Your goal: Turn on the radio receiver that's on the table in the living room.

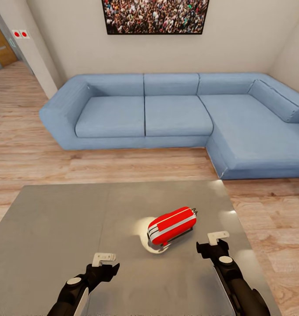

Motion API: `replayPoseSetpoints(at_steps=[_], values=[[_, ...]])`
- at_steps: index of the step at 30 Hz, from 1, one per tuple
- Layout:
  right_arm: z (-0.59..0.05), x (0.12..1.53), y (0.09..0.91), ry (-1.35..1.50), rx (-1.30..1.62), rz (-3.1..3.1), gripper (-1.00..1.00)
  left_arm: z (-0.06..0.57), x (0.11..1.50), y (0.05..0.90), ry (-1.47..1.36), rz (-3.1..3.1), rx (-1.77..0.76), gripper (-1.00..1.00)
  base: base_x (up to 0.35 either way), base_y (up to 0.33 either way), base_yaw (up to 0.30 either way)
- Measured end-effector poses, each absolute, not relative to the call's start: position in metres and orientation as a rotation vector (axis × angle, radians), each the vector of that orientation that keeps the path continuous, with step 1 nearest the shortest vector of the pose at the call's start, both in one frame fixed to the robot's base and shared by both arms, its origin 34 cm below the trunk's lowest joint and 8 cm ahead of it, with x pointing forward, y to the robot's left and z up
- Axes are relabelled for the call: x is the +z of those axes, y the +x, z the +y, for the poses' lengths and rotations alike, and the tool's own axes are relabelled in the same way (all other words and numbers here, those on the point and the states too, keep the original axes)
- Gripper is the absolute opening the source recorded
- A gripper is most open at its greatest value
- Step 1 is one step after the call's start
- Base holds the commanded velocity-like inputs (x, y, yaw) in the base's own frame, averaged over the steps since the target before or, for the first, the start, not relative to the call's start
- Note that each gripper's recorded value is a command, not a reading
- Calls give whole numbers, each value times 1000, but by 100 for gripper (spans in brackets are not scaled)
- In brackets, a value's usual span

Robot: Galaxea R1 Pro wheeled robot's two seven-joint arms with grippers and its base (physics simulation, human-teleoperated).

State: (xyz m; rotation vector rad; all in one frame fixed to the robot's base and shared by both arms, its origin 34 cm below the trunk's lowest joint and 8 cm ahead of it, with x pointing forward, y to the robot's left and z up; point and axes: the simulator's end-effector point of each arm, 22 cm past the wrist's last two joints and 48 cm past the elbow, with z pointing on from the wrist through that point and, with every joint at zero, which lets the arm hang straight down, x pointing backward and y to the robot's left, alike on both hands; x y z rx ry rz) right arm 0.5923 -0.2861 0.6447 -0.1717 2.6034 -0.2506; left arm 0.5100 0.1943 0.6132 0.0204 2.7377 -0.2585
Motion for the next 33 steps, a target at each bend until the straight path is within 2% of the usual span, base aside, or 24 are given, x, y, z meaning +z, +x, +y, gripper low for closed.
replayPoseSetpoints(at_steps=[33], values=[[-287, 622, 578, -180, -261, 2648, 100, 194, 592, 490, 14, 2797, -264, 100, 0, 0, 0]])
